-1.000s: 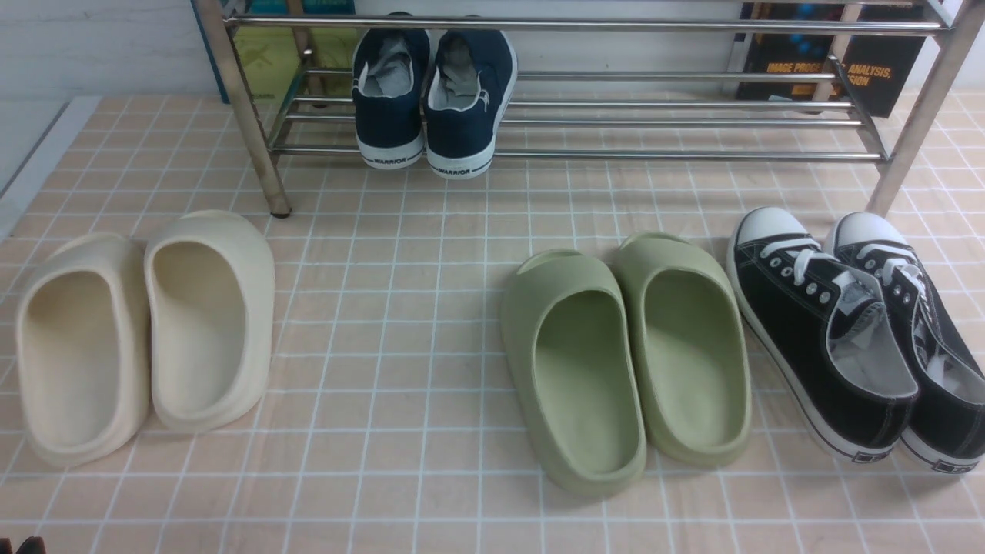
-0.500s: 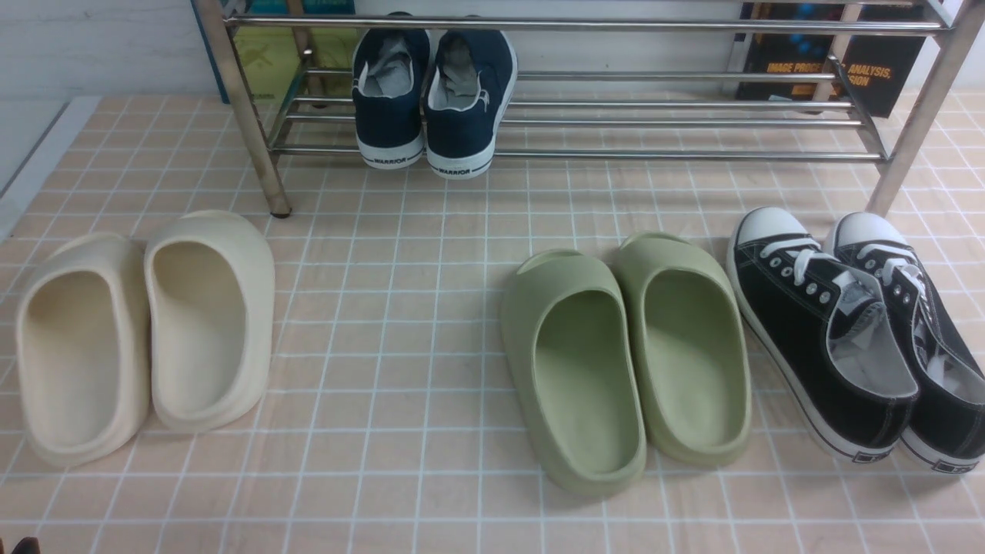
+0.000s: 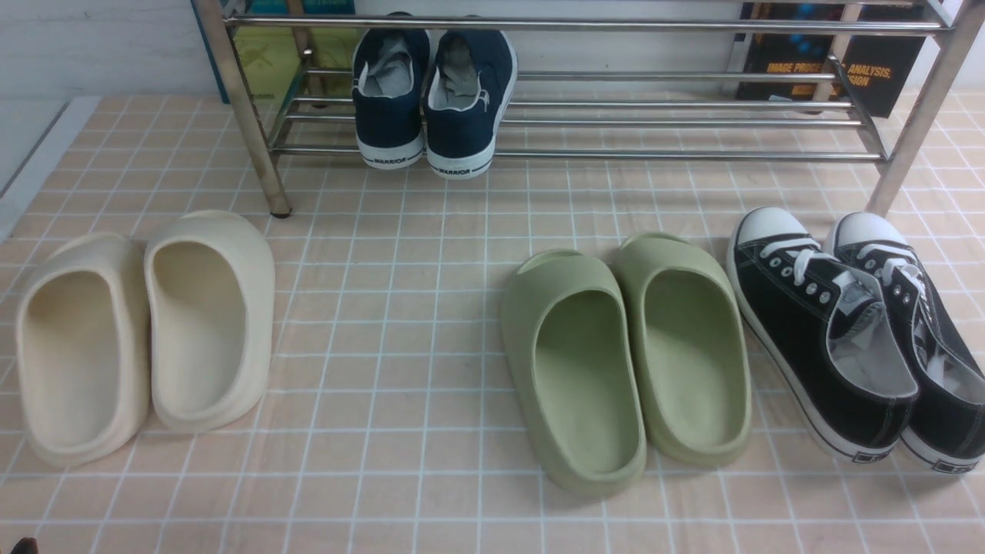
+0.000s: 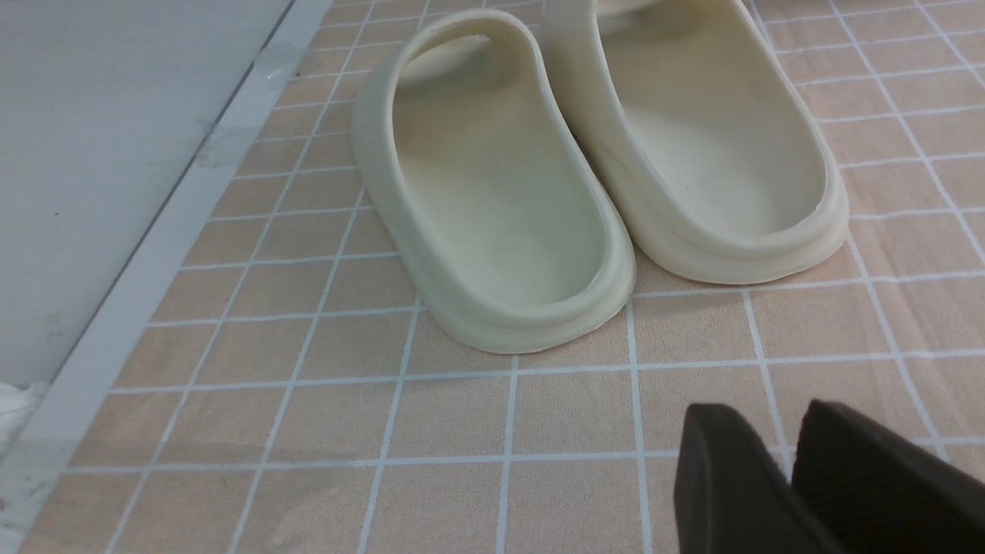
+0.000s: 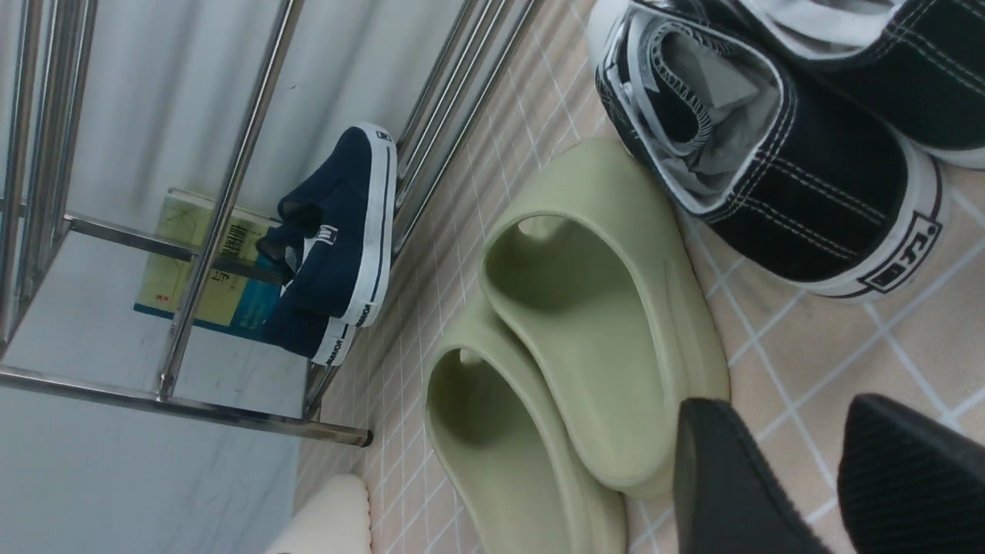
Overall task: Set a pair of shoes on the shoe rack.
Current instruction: Use the right arm to grab the shoe closest to it
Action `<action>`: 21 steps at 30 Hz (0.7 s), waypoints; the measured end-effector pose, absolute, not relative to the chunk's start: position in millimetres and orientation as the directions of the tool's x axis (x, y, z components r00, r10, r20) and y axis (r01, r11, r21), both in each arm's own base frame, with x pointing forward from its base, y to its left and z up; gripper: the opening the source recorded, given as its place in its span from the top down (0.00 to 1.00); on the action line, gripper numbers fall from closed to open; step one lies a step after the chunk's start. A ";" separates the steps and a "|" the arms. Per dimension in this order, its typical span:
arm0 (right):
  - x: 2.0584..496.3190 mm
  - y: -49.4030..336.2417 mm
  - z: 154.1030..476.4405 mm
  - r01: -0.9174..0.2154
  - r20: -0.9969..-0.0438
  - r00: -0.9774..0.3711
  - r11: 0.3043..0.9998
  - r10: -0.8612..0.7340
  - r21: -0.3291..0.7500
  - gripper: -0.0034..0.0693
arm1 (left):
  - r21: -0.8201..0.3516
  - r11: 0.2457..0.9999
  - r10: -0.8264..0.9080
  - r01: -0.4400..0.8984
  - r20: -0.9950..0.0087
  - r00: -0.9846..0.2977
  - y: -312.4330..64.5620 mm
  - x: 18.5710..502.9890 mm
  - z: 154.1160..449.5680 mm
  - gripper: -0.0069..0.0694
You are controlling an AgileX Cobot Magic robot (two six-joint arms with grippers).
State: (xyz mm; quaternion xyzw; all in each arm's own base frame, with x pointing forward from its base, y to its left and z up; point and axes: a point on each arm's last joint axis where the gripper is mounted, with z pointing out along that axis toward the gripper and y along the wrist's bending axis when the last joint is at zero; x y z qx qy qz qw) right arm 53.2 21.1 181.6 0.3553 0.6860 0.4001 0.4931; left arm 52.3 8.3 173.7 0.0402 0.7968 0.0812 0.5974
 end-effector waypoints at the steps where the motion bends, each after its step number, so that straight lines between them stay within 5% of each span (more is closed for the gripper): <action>1: 53.2 21.1 181.6 0.092 -0.397 -0.262 0.432 0.880 0.897 0.62 | 0.177 0.984 0.161 -0.033 -0.946 -0.283 8.3 52.3 173.7 0.68; 6: 53.6 20.2 182.5 0.071 -0.455 -0.255 0.486 0.853 0.871 0.62 | 0.178 0.983 0.162 -0.033 -0.945 -0.283 8.3 52.3 173.7 0.67; 14: 50.6 19.8 213.3 -0.073 -0.755 -0.194 0.759 0.626 0.647 0.66 | 0.178 0.983 0.162 -0.033 -0.945 -0.283 8.3 52.3 173.7 0.66; 19: 59.0 17.3 282.3 -0.104 -0.917 -0.173 0.919 0.361 0.381 0.93 | 0.178 0.983 0.162 -0.033 -0.945 -0.283 8.3 52.3 173.7 0.65; 21: 65.0 16.5 298.8 -0.100 -0.933 -0.201 0.942 0.297 0.322 0.97 | 0.178 0.983 0.162 -0.033 -0.945 -0.283 8.3 52.3 173.7 0.65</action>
